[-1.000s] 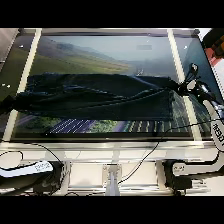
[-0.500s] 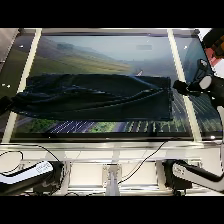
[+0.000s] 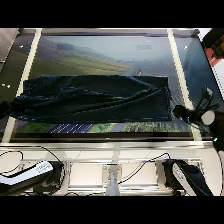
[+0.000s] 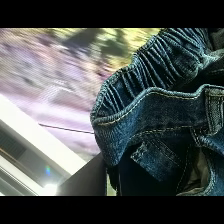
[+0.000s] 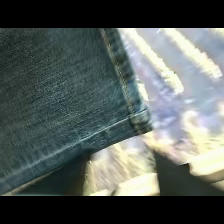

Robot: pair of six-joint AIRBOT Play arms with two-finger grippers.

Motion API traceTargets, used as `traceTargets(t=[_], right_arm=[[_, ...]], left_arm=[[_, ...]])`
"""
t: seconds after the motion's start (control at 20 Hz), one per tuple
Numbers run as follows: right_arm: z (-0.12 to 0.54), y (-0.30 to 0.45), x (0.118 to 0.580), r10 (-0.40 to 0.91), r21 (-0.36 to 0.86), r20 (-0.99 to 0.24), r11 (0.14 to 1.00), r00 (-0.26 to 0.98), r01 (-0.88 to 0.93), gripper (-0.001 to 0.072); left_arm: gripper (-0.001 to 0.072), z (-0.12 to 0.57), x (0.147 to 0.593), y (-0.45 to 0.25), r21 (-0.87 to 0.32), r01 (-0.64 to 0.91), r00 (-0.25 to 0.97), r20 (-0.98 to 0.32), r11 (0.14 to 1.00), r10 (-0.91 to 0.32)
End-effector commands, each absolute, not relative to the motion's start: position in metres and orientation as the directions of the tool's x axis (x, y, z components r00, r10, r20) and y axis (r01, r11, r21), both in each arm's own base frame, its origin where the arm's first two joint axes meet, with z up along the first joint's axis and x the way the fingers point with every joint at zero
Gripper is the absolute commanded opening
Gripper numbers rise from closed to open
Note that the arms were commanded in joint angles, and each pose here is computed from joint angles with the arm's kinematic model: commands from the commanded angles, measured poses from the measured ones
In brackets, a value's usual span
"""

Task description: Fold the clothes and pants, and hang the long-sleeved shirts on hangers.

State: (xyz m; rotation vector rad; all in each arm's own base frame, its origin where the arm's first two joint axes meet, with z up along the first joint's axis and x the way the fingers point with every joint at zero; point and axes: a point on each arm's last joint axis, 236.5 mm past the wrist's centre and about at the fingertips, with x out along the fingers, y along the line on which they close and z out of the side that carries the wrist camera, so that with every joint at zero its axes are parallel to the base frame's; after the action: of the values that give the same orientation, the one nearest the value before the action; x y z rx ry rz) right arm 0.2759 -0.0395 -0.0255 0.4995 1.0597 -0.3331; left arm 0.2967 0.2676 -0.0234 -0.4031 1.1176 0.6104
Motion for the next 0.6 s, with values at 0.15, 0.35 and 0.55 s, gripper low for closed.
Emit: traceTargets(t=[0.15,0.35,0.55], right_arm=[[-0.086,-0.019,0.28,0.066,0.408,-0.879,0.616,0.472,0.674,0.0488],[-0.102,-0.02,0.299,0.07,0.453,-0.864,0.542,0.499,0.708,0.0482],[-0.109,-0.021,0.305,0.07,0.481,-0.859,0.452,0.508,0.751,0.048]], left_arm=[[0.0047,-0.026,0.296,0.268,-0.001,-0.639,0.301,-0.921,0.769,0.249],[0.0047,-0.026,0.296,0.267,-0.003,-0.64,0.302,-0.921,0.769,0.247],[0.0047,-0.026,0.296,0.267,-0.003,-0.64,0.302,-0.921,0.769,0.248]])
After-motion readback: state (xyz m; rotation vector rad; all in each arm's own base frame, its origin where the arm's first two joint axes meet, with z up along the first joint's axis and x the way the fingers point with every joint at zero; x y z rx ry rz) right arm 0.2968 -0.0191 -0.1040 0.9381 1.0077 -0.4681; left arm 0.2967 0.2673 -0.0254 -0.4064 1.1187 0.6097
